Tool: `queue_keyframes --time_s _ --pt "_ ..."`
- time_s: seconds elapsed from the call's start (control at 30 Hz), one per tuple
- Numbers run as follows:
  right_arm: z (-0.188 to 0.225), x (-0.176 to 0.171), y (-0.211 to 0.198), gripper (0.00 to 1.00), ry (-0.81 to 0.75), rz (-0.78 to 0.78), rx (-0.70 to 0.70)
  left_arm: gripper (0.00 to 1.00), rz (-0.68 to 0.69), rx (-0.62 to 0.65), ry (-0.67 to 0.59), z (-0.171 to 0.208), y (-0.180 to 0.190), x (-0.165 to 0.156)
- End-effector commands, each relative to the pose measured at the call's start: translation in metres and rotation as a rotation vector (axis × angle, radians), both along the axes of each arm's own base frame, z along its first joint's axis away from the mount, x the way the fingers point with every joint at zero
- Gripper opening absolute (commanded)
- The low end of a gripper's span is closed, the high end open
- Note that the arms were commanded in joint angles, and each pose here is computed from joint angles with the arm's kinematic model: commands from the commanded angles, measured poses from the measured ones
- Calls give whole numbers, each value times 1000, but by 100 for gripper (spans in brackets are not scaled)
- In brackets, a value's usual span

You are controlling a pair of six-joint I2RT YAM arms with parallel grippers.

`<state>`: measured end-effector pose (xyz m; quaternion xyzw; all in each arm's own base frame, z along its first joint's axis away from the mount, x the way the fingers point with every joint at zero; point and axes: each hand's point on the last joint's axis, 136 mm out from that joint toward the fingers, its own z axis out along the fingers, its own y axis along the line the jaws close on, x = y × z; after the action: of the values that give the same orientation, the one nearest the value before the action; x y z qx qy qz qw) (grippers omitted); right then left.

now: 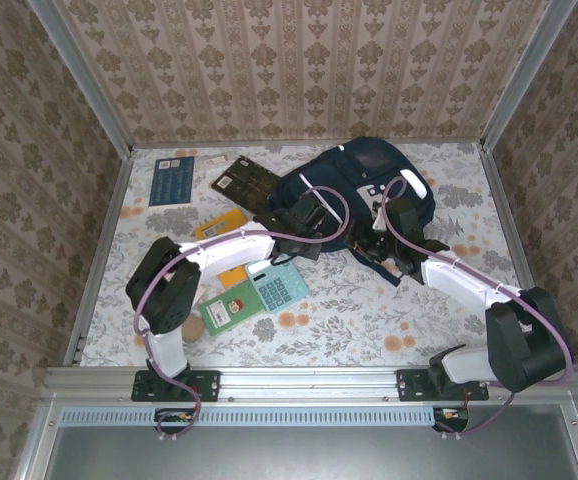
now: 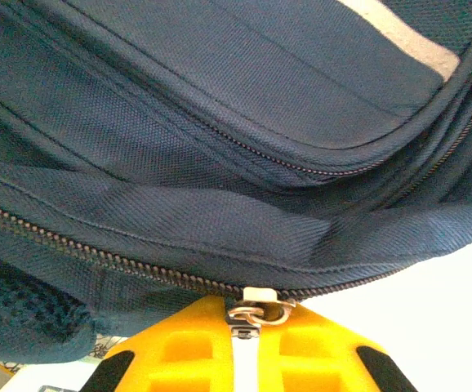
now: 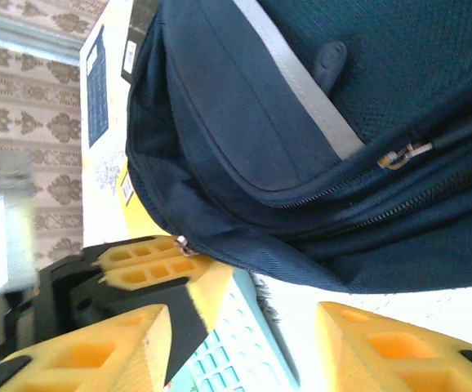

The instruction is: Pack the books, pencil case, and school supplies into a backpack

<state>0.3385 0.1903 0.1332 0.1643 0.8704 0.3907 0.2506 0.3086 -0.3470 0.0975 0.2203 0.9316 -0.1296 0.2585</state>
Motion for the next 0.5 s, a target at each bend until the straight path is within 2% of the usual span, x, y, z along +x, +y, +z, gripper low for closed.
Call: queue_keyframes --time_s 0.0,0.1,0.33,0.43,0.47 --pt "-24 0 4 54 130 -86 47 0 -21 -9 -22 19 2 -11" --pt "-33 3 8 58 199 -147 93 0 -21 -13 -19 19 2 -15" --pt "-46 20 2 62 252 -296 135 0 -43 -12 -24 19 -5 -23" --pt "-50 27 -1 60 251 -340 144 0 -42 -9 -17 15 -5 -25" --pt "-54 28 -4 53 265 -358 136 0 -39 -7 -15 14 -4 -25"
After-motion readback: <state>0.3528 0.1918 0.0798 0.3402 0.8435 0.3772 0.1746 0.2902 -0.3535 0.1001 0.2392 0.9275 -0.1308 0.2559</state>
